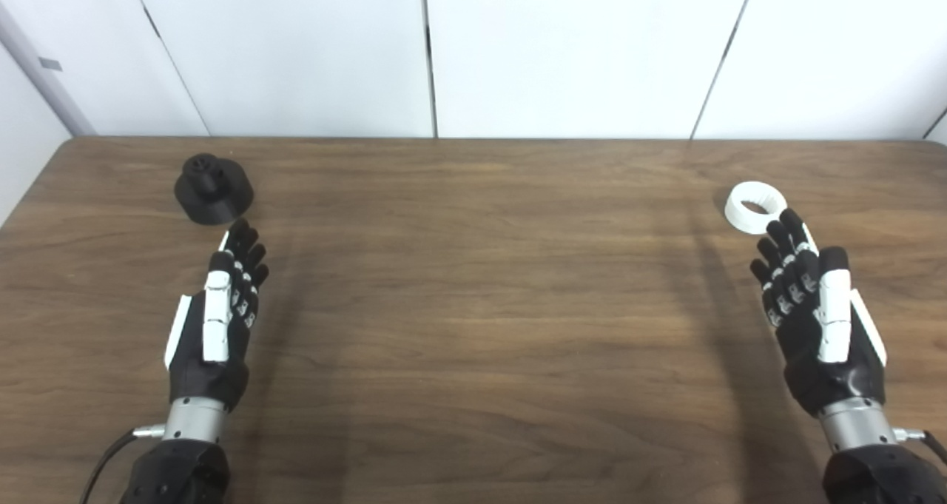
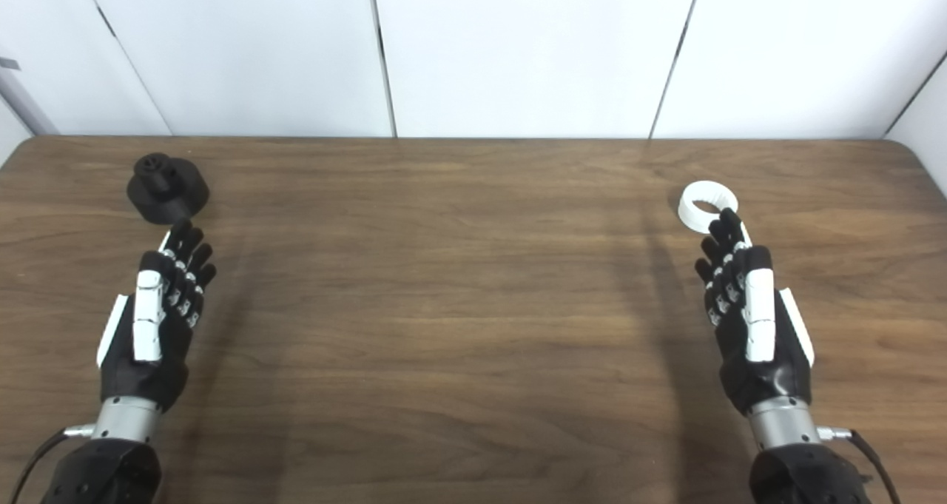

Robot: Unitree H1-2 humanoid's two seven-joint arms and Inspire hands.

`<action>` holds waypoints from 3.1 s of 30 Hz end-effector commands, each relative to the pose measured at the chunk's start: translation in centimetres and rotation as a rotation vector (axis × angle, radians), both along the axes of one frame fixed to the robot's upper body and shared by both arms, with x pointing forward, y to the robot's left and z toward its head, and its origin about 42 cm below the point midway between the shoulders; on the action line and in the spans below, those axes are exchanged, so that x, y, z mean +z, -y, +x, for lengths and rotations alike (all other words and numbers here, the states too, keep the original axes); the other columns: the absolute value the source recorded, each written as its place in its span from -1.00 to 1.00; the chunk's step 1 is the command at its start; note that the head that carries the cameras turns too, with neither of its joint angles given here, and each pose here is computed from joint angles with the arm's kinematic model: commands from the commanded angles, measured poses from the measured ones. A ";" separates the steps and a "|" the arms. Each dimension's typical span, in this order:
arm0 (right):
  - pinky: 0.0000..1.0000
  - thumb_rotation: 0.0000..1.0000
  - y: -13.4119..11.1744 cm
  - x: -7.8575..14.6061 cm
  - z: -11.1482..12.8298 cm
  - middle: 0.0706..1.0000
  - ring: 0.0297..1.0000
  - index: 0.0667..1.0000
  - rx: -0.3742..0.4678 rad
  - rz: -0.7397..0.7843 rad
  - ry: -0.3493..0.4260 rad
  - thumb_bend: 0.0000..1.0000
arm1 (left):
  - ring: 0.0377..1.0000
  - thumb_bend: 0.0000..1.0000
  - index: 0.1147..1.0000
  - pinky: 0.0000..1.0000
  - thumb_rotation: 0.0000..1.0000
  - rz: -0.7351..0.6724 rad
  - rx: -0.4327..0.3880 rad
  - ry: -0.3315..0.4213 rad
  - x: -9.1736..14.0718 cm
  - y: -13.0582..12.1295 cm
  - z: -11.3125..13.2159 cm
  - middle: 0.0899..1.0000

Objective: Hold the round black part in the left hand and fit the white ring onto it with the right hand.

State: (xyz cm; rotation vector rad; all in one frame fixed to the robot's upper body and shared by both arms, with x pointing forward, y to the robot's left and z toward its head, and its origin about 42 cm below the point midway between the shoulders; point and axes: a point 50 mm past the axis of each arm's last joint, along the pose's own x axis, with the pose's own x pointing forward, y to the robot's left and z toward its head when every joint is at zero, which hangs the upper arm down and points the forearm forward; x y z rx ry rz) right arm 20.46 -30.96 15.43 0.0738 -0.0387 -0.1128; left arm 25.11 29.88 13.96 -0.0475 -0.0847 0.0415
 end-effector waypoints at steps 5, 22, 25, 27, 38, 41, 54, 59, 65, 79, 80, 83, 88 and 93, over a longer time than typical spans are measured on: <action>1.00 1.00 0.5 -0.9 -2.9 1.00 1.00 1.00 -0.010 -0.020 -0.036 0.18 | 0.99 0.13 0.99 1.00 0.94 0.010 -0.010 0.072 1.3 -0.1 0.7 0.99; 1.00 1.00 0.6 -0.9 -2.9 1.00 1.00 1.00 -0.005 -0.022 -0.037 0.19 | 0.97 0.17 0.98 1.00 0.93 0.017 -0.006 0.071 1.4 0.1 0.6 0.98; 1.00 1.00 0.7 -0.9 -3.0 1.00 1.00 1.00 -0.006 -0.024 -0.039 0.19 | 0.98 0.19 0.98 1.00 0.93 0.020 -0.006 0.070 1.4 0.1 0.6 0.98; 1.00 1.00 0.7 -0.9 -3.0 1.00 1.00 1.00 -0.008 -0.026 -0.040 0.19 | 0.99 0.19 0.98 1.00 0.91 0.013 -0.003 0.070 1.3 0.1 0.6 0.98; 1.00 1.00 2.6 -1.6 -3.3 1.00 1.00 1.00 0.010 -0.067 -0.046 0.18 | 0.99 0.20 0.97 1.00 0.85 0.002 -0.008 0.063 0.6 1.8 0.5 1.00; 1.00 1.00 3.1 -1.9 -3.4 1.00 1.00 1.00 0.007 -0.061 -0.053 0.22 | 1.00 0.20 0.99 1.00 0.85 0.005 -0.003 0.057 0.3 2.5 0.4 1.00; 1.00 1.00 4.0 -2.3 -3.4 1.00 1.00 1.00 0.004 -0.089 -0.063 0.25 | 0.99 0.20 1.00 1.00 0.92 0.025 0.002 0.037 -0.7 4.3 0.3 1.00; 1.00 1.00 4.3 -2.4 -3.3 1.00 1.00 1.00 0.008 -0.094 -0.058 0.19 | 0.98 0.18 1.00 1.00 0.93 0.025 0.003 0.038 -1.2 4.6 0.3 1.00; 1.00 1.00 5.1 -2.7 -3.2 1.00 1.00 1.00 0.012 -0.096 -0.058 0.19 | 0.99 0.14 1.00 1.00 0.96 0.033 0.000 0.038 -1.6 5.4 0.2 1.00; 1.00 1.00 5.8 -3.1 -3.1 1.00 1.00 1.00 0.006 -0.124 -0.059 0.21 | 1.00 0.14 1.00 1.00 0.98 0.041 0.002 0.035 -2.1 6.1 0.4 1.00; 1.00 1.00 5.8 -3.2 -3.1 1.00 1.00 1.00 0.004 -0.129 -0.061 0.20 | 1.00 0.13 1.00 1.00 0.99 0.042 0.003 0.035 -2.1 6.1 0.3 1.00; 1.00 1.00 5.8 -3.3 -3.1 1.00 1.00 1.00 0.003 -0.128 -0.058 0.21 | 1.00 0.10 1.00 1.00 1.00 0.046 0.003 0.035 -2.1 6.0 0.3 1.00; 1.00 1.00 5.8 -3.3 -3.1 1.00 1.00 1.00 0.004 -0.123 -0.060 0.23 | 1.00 0.06 1.00 1.00 1.00 0.051 0.006 0.037 -2.0 5.9 0.3 1.00; 1.00 1.00 5.6 -3.1 -3.2 1.00 1.00 1.00 0.008 -0.111 -0.058 0.24 | 1.00 0.06 1.00 1.00 1.00 0.056 0.005 0.041 -1.8 5.8 0.3 1.00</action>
